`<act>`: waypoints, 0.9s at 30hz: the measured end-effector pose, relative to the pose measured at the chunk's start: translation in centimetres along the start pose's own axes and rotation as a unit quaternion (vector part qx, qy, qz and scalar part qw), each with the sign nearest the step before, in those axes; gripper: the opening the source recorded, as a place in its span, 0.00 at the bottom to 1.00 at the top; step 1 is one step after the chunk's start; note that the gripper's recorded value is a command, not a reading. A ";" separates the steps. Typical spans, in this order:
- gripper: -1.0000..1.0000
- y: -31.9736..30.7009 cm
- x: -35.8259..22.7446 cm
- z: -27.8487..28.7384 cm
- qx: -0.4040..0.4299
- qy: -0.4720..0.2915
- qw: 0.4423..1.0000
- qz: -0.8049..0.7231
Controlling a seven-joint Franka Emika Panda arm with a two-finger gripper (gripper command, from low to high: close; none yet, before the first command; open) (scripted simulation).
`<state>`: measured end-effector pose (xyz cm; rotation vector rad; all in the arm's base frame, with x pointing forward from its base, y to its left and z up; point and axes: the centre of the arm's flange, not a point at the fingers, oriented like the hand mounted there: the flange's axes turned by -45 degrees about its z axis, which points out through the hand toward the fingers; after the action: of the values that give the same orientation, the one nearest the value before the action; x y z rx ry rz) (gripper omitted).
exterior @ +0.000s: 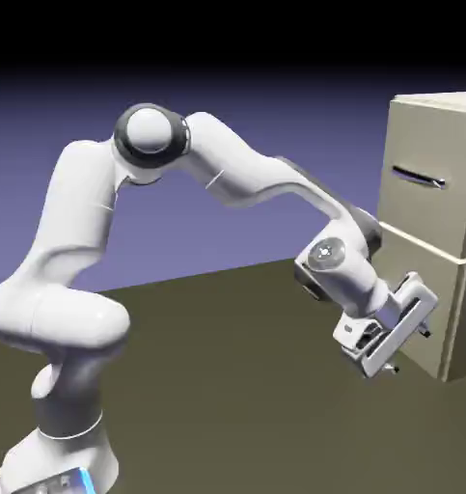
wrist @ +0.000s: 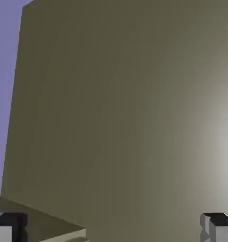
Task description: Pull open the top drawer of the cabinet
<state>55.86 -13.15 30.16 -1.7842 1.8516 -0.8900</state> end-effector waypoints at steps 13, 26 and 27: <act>0.50 -11.2 -8.4 -3.8 0.226 0.015 0.973 0.051; 0.50 -19.9 -21.3 -8.5 0.389 -0.068 0.918 0.043; 0.50 -20.5 -21.3 -7.9 0.389 -0.068 0.918 0.043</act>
<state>67.05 9.70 47.15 -1.2107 1.2079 -1.2097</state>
